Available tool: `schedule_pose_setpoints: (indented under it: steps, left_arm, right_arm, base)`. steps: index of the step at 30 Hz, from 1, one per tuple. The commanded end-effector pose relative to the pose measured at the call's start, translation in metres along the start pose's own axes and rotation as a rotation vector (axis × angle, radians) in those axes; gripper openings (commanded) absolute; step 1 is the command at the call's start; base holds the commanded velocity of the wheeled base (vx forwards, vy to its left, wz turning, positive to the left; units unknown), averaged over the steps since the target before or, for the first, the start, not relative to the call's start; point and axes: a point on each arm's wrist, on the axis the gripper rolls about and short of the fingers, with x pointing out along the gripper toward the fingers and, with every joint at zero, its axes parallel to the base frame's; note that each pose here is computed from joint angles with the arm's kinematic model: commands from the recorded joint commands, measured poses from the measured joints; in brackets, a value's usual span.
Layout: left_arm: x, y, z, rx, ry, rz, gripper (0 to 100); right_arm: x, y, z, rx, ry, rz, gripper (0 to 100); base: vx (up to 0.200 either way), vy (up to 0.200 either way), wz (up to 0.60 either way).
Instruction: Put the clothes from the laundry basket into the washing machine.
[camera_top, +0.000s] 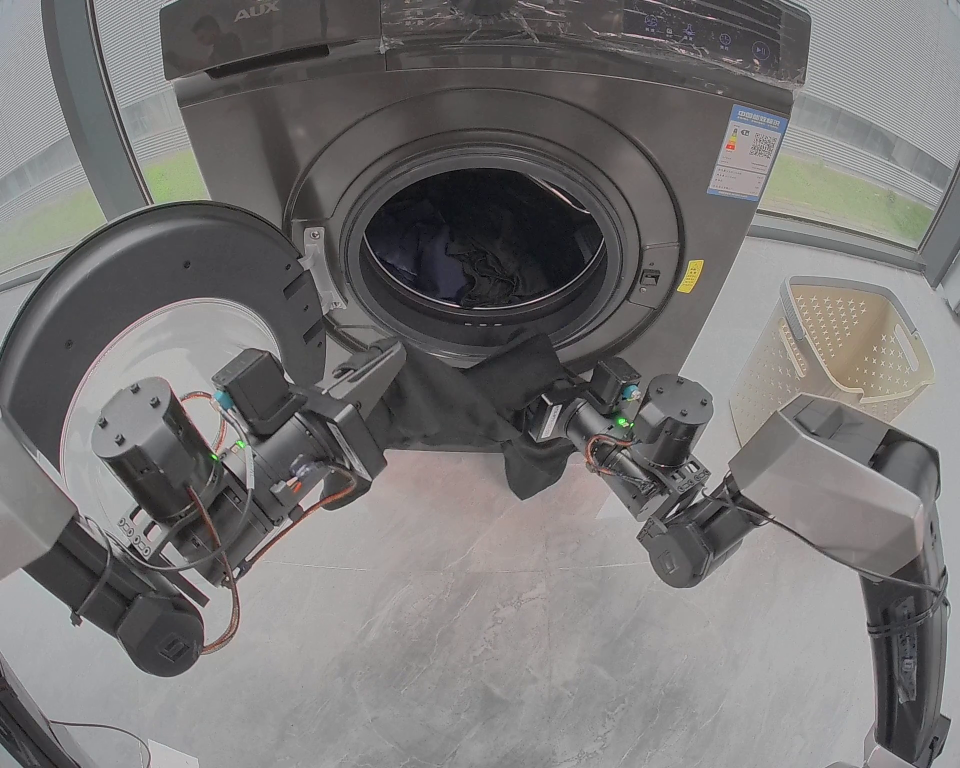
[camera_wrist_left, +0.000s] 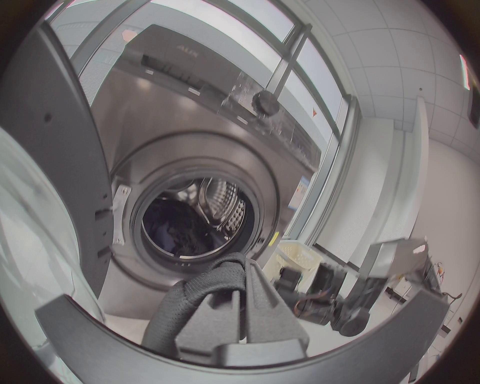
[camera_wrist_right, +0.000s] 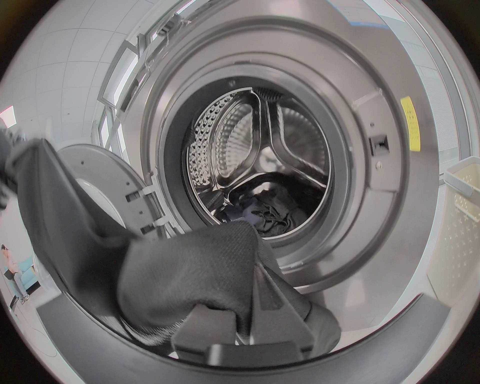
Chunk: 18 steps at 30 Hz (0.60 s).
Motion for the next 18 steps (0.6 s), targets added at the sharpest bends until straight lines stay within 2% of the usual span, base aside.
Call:
schedule_pose_setpoints:
  steps: [1,7,11,16,17,18]
  left_arm:
    - [-0.002,0.009,-0.032,-0.010,0.114,0.029,0]
    - [-0.005,0.013,-0.055,-0.016,0.197,0.044,0]
    - [-0.008,0.017,-0.061,0.003,0.226,0.058,0]
    - [-0.009,0.020,-0.064,0.005,0.237,0.069,0]
    - [-0.009,0.020,-0.065,0.006,0.240,0.070,100]
    - [-0.009,0.020,-0.065,0.006,0.240,0.068,100]
  right_arm:
    - [-0.007,-0.004,0.037,-0.003,-0.052,-0.010,0]
    - [-0.009,-0.001,0.048,-0.001,-0.071,-0.005,0]
    - [-0.010,0.000,0.050,0.000,-0.072,-0.002,0]
    - [-0.010,0.001,0.049,0.001,-0.071,0.001,0]
    - [-0.010,0.002,0.049,0.001,-0.070,0.002,0]
    - [-0.010,0.002,0.049,0.001,-0.070,0.002,0]
  base:
    - [0.000,0.000,0.00]
    - [0.000,0.000,0.00]
    - [0.000,0.000,0.00]
    - [0.000,0.000,0.00]
    - [0.000,0.000,0.00]
    - [0.000,0.000,0.00]
